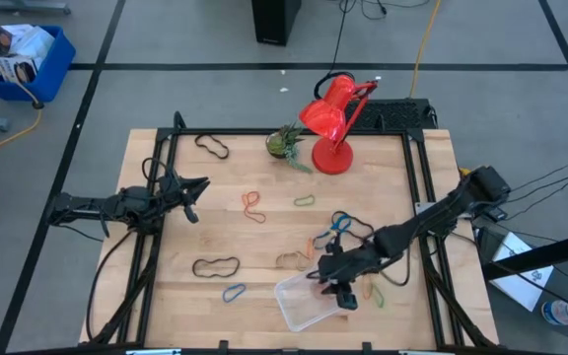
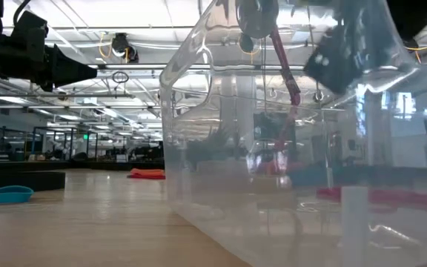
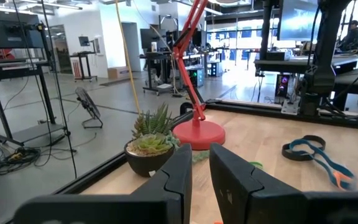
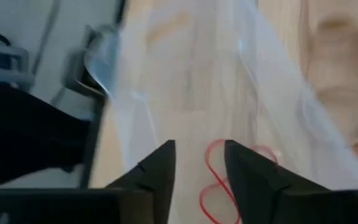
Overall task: Pick and place rubber bands into bin
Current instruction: Put the black rubber band into the transparent container
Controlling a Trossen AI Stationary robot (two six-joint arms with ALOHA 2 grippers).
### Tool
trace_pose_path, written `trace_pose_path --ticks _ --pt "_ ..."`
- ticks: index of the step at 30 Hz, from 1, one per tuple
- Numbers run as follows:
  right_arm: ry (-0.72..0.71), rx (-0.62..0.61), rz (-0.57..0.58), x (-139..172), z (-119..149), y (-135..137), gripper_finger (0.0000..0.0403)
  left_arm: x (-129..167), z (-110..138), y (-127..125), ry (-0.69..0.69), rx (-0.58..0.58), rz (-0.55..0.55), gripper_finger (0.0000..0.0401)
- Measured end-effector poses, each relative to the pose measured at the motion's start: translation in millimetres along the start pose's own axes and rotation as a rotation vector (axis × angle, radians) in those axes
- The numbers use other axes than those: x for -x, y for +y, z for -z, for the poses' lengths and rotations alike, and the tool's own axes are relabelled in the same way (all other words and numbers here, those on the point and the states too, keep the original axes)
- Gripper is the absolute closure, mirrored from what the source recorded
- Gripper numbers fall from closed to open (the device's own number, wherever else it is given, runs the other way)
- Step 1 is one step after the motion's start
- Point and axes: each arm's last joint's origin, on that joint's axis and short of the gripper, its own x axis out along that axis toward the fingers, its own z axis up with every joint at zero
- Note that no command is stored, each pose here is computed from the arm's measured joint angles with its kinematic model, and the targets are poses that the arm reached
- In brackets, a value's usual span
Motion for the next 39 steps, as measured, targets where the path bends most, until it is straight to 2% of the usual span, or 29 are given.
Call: trace_pose_path --ticks 7,14,16,19,28,30,34,39 --pt "-0.221 -0.02 -0.111 73 -22 13 0.0228 0 0 0 0.0 0.0 0.0 0.0339" --pt "-0.375 0.137 -0.169 131 -22 22 0.0229 0 0 0 0.0 -0.004 0.0 0.0339" --pt "-0.394 0.125 -0.127 139 -20 20 0.0234 0 0 0 0.0 -0.004 0.0 0.0338" --pt "-0.367 0.104 0.002 145 -13 13 0.0243 0 0 0 0.0 -0.004 0.0 0.0339" --pt "-0.074 0.096 0.428 140 18 -18 0.0261 0 0 0 0.0 -0.004 -0.001 0.0339" --pt "-0.022 0.099 0.484 134 24 -25 0.0261 0 0 0 0.0 -0.004 -0.001 0.0339" --pt "0.063 0.083 0.517 117 40 -41 0.0262 0 0 0 0.0 -0.004 -0.002 0.0339" --pt "0.156 0.01 0.578 95 70 -66 0.0262 0 0 0 0.0 -0.004 -0.002 0.0338"
